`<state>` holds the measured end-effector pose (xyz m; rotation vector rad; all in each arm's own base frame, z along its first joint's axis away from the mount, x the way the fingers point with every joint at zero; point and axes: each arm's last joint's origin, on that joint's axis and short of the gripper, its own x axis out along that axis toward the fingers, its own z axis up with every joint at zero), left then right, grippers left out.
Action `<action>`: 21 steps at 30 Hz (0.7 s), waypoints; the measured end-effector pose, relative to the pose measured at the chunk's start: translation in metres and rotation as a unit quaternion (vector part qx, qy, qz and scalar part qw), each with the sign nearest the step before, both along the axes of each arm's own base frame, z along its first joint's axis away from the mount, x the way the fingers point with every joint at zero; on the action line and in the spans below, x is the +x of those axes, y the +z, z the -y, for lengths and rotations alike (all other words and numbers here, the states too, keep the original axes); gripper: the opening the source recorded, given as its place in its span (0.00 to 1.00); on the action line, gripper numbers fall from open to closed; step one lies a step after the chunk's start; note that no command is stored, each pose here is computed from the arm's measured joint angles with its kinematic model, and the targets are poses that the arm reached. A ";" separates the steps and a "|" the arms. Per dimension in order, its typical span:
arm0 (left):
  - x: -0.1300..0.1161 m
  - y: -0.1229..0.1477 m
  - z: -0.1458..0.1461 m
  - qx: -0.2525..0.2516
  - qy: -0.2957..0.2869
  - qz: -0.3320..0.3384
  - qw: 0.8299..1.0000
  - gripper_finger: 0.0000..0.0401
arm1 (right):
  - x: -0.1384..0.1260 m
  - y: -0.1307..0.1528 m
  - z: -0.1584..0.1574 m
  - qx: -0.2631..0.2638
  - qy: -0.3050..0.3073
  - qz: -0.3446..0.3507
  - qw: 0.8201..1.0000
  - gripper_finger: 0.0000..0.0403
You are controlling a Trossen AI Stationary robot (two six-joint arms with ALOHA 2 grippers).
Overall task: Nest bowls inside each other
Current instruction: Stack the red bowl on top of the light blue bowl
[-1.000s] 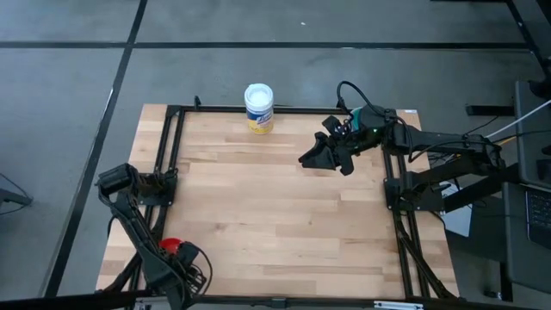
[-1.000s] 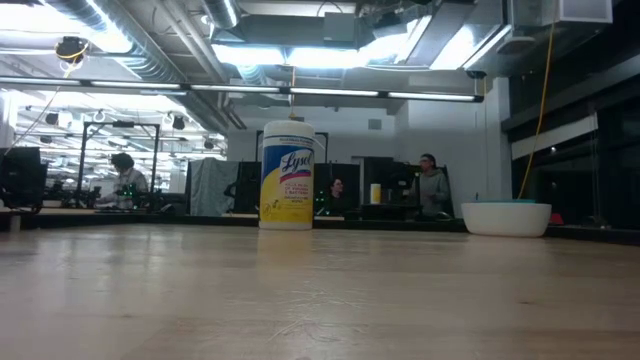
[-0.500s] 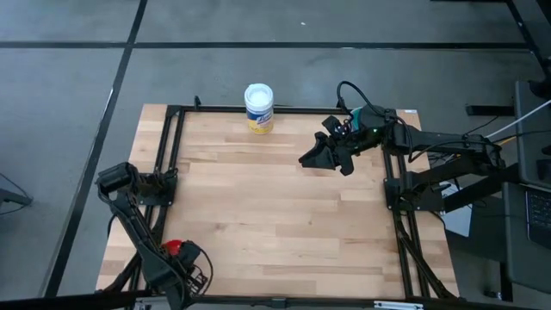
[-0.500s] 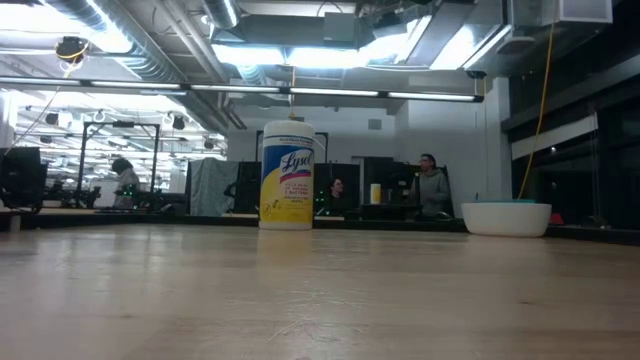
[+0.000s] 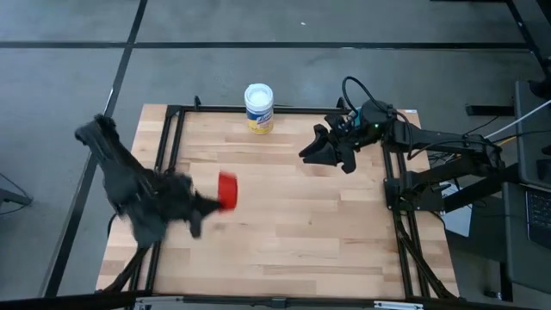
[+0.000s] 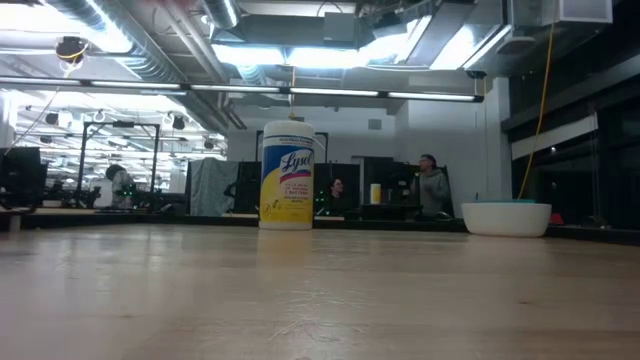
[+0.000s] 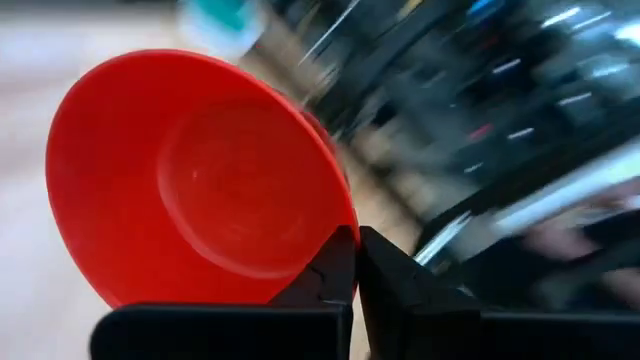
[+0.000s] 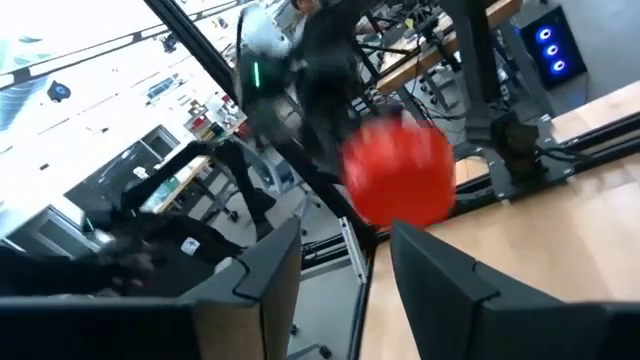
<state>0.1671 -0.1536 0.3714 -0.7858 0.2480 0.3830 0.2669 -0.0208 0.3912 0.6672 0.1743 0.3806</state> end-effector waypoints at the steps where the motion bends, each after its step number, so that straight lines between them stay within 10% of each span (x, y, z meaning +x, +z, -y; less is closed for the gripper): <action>1: -0.002 0.015 -0.010 0.011 -0.010 0.030 0.999 0.01 | 0.000 0.000 0.002 -0.006 -0.003 0.003 1.000 0.39; 9: 0.005 0.102 -0.063 0.132 -0.188 0.302 0.925 0.01 | -0.003 0.007 0.018 -0.029 -0.010 0.049 0.998 0.36; 12: 0.026 0.099 -0.079 0.152 -0.245 0.315 0.904 0.01 | -0.005 0.015 0.022 -0.039 0.006 0.090 0.995 0.36; 17: 0.078 0.093 -0.094 0.174 -0.388 0.408 0.808 0.01 | -0.011 0.029 0.029 -0.042 0.039 0.154 0.986 0.39; 21: 0.119 0.079 -0.121 0.177 -0.413 0.454 0.770 0.01 | -0.016 0.037 0.029 -0.036 0.087 0.183 0.979 0.41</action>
